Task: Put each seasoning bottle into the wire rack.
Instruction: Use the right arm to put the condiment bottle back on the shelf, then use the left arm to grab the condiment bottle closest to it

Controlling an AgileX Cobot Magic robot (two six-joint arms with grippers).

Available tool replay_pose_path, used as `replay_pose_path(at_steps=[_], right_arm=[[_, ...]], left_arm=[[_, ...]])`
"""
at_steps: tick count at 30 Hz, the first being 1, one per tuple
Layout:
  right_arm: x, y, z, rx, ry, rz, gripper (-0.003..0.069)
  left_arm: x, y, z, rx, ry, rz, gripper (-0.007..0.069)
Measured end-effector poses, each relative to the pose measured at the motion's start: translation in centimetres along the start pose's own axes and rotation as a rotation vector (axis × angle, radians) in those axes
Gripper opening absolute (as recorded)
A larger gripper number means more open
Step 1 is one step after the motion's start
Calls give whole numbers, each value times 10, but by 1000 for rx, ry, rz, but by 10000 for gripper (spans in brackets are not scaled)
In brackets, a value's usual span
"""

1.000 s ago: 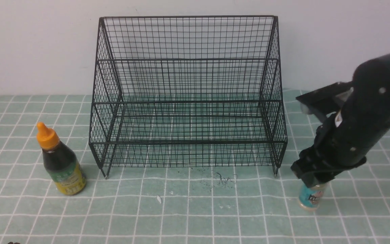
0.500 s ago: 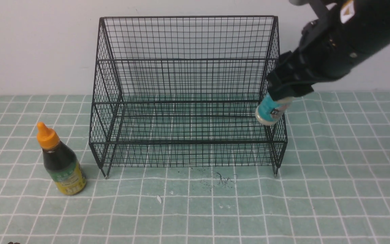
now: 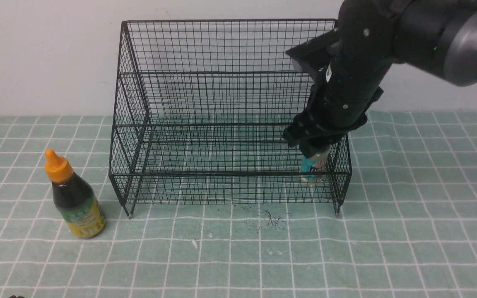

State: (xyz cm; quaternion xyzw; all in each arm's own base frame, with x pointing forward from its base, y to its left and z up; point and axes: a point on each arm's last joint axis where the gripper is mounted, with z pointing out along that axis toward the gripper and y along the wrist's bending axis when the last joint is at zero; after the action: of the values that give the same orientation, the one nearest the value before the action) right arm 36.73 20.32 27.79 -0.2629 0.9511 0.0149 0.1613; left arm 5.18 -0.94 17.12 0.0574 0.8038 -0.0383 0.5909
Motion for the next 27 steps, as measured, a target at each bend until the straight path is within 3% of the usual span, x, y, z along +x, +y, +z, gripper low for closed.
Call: replay_pose_path(at_steps=[6, 9, 12, 16, 20, 24, 27], right_arm=[[0, 3, 21, -23, 46, 7, 344], [0, 4, 21, -23, 46, 7, 402], [-1, 2, 19, -7, 41, 7, 504], [0, 2, -1, -13, 5, 23, 532], [5, -1, -48, -9, -100, 31, 459], [30, -6, -142, 8, -313, 52, 247], [71, -9, -220, -6, -489, 108, 83]], left_arm=[[0, 0, 0, 0, 0, 0, -6], [0, 0, 0, 0, 0, 0, -6], [0, 0, 0, 0, 0, 0, -6], [0, 0, 0, 0, 0, 0, -6], [0, 0, 0, 0, 0, 0, -6], [0, 0, 0, 0, 0, 0, -6], [0, 0, 0, 0, 0, 0, -6]])
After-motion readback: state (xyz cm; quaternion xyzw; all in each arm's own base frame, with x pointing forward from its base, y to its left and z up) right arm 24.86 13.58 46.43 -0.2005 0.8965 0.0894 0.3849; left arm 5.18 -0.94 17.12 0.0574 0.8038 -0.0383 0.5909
